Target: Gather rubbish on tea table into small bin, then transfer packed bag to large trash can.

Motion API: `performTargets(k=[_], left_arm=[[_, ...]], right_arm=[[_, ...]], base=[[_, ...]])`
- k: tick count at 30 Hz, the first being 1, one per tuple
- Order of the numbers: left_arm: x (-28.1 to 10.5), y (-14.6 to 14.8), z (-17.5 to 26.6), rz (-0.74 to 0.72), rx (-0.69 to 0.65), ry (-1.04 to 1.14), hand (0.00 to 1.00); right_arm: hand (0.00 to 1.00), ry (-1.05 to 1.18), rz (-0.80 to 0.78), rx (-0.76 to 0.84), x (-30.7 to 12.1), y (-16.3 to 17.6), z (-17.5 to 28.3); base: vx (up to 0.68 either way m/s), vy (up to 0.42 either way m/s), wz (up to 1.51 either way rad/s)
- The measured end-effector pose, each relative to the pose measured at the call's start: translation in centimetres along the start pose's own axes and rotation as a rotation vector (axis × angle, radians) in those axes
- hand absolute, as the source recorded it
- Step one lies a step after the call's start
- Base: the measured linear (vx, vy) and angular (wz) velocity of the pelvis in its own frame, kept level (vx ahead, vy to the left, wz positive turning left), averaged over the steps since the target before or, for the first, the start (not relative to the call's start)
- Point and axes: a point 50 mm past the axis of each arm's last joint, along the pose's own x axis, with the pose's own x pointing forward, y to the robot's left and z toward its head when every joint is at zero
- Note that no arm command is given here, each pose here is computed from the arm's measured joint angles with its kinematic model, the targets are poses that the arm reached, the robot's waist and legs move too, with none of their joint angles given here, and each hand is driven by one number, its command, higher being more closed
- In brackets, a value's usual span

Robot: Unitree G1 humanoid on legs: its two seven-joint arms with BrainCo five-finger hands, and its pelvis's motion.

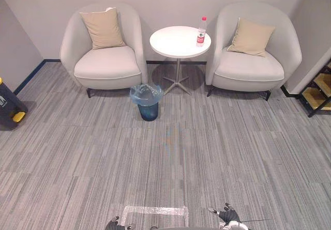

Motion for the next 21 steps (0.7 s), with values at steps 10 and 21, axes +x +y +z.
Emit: performTargets(k=[10,21], left_arm=[[0.03,0.15,0.05,0.003,0.016,-0.003,0.0],[0.09,0.25,0.11,0.004,0.019,0.001,0.0]], right_arm=[[0.0,0.007,-0.001,0.004,0.03,0.11,-0.04],[0.0,0.008,0.0,0.023,0.05,0.09,-0.01]], base=[[-0.03,-0.02,-0.01],[-0.04,-0.026,-0.15]])
